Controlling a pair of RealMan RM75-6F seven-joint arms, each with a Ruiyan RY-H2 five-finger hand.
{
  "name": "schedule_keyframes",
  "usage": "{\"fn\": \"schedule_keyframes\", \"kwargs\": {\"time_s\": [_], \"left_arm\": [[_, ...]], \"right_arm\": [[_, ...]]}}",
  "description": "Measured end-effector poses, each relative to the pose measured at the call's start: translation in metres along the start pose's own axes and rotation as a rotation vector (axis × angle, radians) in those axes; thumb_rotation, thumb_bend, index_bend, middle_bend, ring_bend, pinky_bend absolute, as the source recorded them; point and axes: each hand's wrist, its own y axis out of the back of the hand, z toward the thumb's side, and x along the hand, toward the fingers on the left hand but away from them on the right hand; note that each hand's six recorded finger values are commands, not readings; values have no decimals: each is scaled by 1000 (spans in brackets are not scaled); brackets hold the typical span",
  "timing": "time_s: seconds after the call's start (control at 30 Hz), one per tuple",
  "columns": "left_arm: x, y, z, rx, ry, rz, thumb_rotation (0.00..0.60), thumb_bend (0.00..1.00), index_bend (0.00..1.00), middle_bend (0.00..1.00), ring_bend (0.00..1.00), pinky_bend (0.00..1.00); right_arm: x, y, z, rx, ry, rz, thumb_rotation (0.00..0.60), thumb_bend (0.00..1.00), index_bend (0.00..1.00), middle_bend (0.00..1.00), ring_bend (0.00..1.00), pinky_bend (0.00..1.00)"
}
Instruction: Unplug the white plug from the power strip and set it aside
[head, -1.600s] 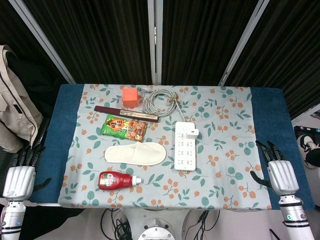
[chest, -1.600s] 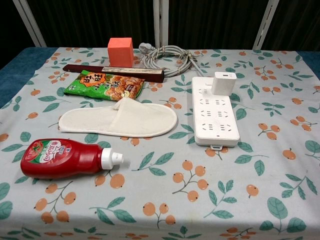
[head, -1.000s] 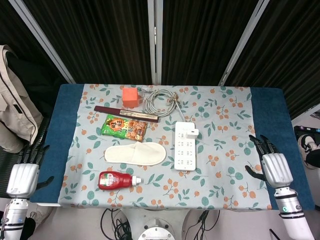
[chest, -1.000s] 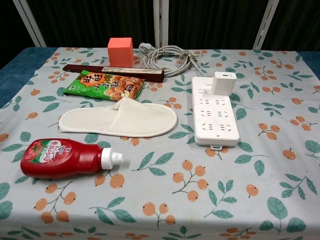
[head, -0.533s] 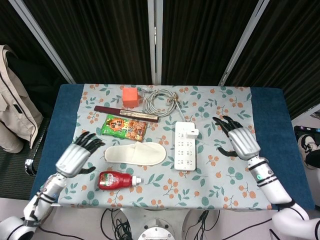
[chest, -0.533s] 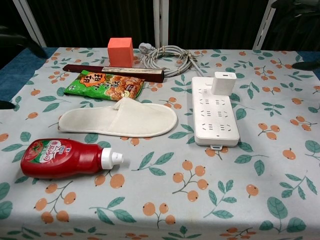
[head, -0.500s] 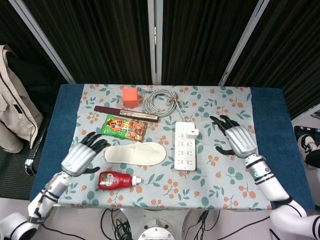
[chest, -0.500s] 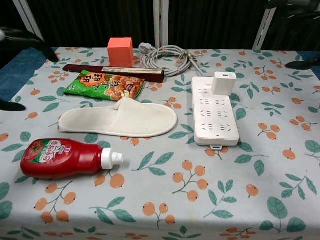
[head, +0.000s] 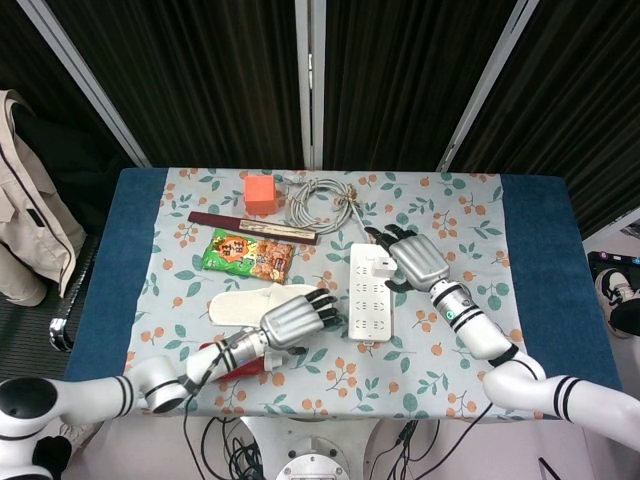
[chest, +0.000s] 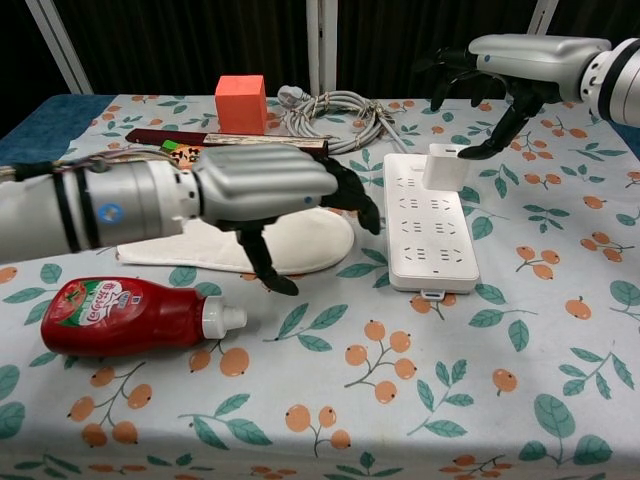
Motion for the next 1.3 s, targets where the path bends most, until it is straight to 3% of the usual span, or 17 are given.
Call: {"fn": "schedule_keyframes", "kwargs": {"time_s": [0.47,0.87,1.3], "left_arm": [[35,-11,19,-74,-55,-12,600,139,201,214,93,120],[45,-19,19,-90,-50,-1,600,137,201,214,93,120],[47,-23,12,-114,-28,-3,600,134,201,214,93,119]], "right_arm": [[-23,-29,4,87,16,61,600,162,104,272,135,307],[-31,-44,2,125,17,62,600,245,313,388,225,385],[-36,-54,-4,148,3,53,600,297,448,467,333,463]]}}
